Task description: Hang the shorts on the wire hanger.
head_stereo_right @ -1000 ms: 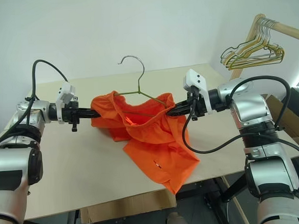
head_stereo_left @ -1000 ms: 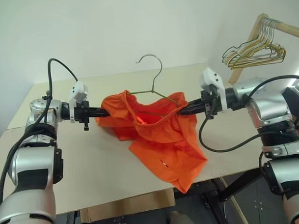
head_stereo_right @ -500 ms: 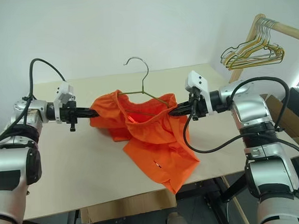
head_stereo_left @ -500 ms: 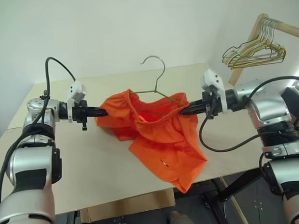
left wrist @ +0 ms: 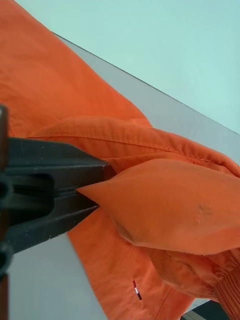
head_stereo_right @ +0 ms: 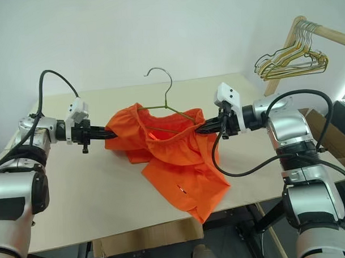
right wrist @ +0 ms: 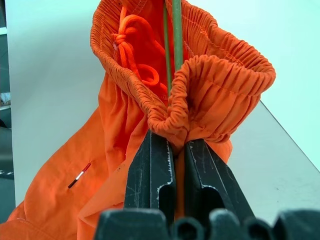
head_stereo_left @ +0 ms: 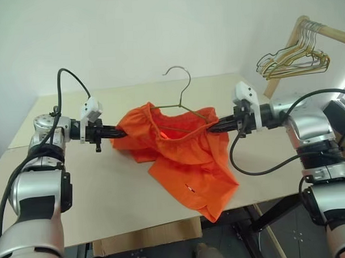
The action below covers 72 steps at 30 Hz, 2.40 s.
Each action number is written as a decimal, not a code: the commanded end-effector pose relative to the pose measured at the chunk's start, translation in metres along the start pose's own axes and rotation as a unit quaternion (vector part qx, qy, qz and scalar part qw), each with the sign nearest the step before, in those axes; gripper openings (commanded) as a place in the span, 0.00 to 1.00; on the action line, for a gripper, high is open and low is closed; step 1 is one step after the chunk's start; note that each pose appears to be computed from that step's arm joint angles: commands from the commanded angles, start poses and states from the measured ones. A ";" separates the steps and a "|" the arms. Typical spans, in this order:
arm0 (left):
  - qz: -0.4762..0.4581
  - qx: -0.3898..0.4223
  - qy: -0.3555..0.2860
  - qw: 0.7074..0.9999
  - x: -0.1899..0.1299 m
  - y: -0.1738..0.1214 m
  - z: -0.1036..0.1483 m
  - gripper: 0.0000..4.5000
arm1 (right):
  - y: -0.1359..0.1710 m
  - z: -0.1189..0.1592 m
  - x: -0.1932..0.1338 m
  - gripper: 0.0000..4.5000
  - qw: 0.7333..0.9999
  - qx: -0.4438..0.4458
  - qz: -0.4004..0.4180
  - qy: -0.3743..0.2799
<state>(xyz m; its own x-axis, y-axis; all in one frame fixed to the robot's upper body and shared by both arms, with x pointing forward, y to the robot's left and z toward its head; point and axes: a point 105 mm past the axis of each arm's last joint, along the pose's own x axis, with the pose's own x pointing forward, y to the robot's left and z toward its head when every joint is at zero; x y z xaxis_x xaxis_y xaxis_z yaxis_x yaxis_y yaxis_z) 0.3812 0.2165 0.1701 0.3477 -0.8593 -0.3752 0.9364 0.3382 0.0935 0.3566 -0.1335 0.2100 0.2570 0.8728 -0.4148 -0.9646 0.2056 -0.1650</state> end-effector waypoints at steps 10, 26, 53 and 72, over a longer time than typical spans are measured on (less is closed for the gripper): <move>0.046 0.009 -0.024 0.999 -0.024 0.008 0.008 0.44 | 0.000 0.004 -0.007 0.00 1.000 -0.004 -0.016 -0.011; 0.150 -0.006 -0.211 0.966 -0.104 0.018 0.049 0.44 | -0.004 -0.011 -0.021 0.00 0.996 0.035 -0.078 -0.012; -0.031 0.069 -0.359 0.930 -0.026 -0.033 0.108 0.44 | -0.024 -0.067 -0.223 0.00 0.619 0.279 -0.730 0.078; -0.056 0.058 -0.370 0.926 -0.016 -0.064 0.112 0.44 | -0.088 -0.065 -0.265 0.00 0.451 0.378 -0.803 -0.097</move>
<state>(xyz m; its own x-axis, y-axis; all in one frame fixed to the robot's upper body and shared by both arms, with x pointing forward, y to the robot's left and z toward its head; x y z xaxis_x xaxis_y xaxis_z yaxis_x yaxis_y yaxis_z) 0.3273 0.1646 0.2599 0.1615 -0.9289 0.3333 0.9617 0.2239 0.1582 0.3778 -0.4041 0.2551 0.7115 -0.6493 -0.2687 0.7008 0.6842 0.2020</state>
